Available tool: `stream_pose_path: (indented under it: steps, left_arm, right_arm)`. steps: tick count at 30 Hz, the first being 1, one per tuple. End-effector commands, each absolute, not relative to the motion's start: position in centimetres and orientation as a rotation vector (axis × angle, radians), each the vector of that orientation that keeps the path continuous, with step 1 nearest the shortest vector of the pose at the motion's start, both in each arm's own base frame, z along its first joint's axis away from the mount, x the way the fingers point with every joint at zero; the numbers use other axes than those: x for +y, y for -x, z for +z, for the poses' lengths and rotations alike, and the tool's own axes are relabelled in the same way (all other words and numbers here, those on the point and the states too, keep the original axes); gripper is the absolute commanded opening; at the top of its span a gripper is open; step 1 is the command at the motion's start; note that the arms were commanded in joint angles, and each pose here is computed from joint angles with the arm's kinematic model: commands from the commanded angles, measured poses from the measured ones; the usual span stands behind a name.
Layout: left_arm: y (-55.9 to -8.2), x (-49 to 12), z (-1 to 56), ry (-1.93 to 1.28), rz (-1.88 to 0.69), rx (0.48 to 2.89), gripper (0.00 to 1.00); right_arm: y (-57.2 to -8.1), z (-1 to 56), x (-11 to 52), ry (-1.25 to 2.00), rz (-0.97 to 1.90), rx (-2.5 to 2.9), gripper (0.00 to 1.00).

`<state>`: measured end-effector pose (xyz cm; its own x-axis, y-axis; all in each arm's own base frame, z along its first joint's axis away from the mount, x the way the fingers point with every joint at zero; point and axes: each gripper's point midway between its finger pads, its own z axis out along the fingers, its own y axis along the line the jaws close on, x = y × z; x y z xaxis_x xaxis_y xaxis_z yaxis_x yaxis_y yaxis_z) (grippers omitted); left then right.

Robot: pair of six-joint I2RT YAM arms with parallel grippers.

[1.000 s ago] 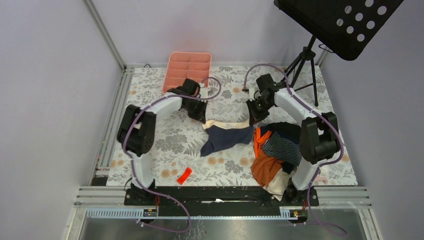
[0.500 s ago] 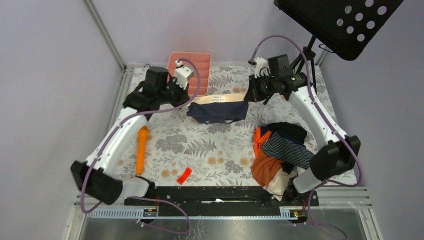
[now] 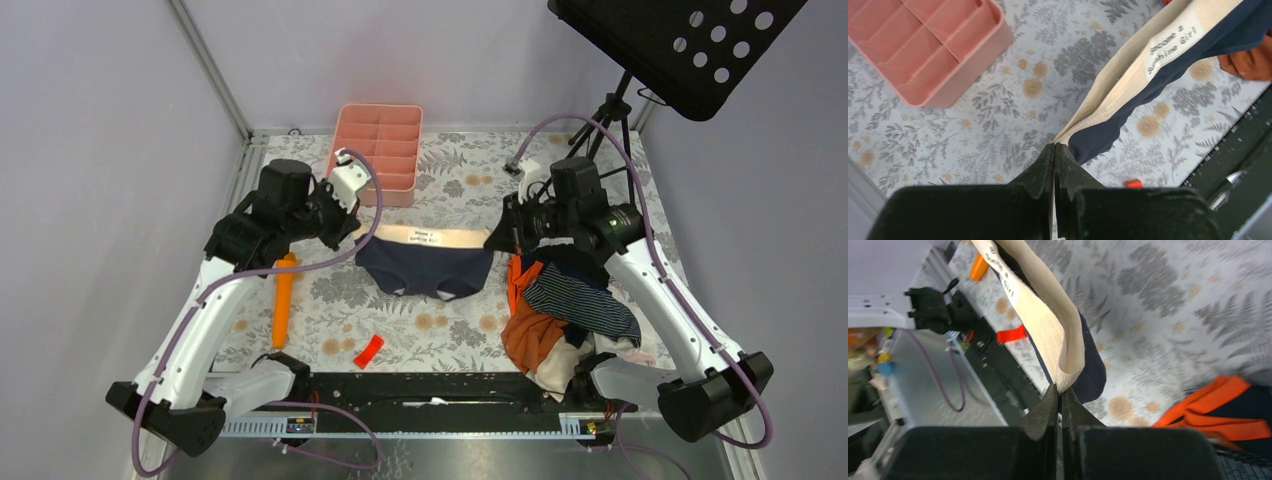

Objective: Roll the underwear
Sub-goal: Flatten out the underwear at the center of the board.

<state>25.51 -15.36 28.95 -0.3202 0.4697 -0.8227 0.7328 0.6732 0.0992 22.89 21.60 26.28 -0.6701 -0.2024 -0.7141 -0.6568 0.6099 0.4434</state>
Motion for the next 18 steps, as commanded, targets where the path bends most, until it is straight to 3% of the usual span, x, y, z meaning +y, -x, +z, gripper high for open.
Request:
stream_pose_path:
  steps: [1,6,10,12,13,15,16,18]
  left_arm:
    - [-22.7,-15.4,28.8,-1.009,-0.425,1.990,0.00]
    - [-26.0,-15.4,25.2,-0.935,-0.366,2.141,0.00]
    - [-32.5,-15.5,20.7,-0.842,-0.207,2.161,0.00]
    - [-36.1,-15.7,18.4,-0.818,-0.118,2.138,0.02]
    - [-37.7,-15.8,16.2,-0.828,-0.080,2.177,0.11]
    - [-39.8,-15.6,13.7,-0.799,-0.015,2.262,0.40]
    - [-40.6,-15.2,13.0,-0.749,-0.006,2.309,0.49]
    - [-41.4,-14.7,13.0,-0.624,-0.033,2.373,0.54]
  right_arm:
    - [-19.3,26.8,23.1,0.620,1.199,2.252,0.00]
    - [-22.5,24.0,22.9,0.514,1.098,2.342,0.00]
    - [-28.8,20.2,22.8,0.412,0.943,2.385,0.00]
    - [-32.5,16.7,22.6,0.373,0.808,2.440,0.06]
    - [-34.3,15.1,22.2,0.340,0.725,2.473,0.13]
    - [-37.7,13.0,20.9,0.277,0.563,2.508,0.36]
    - [-39.7,13.0,19.9,0.249,0.461,2.496,0.44]
    - [-41.8,13.1,18.8,0.232,0.353,2.489,0.49]
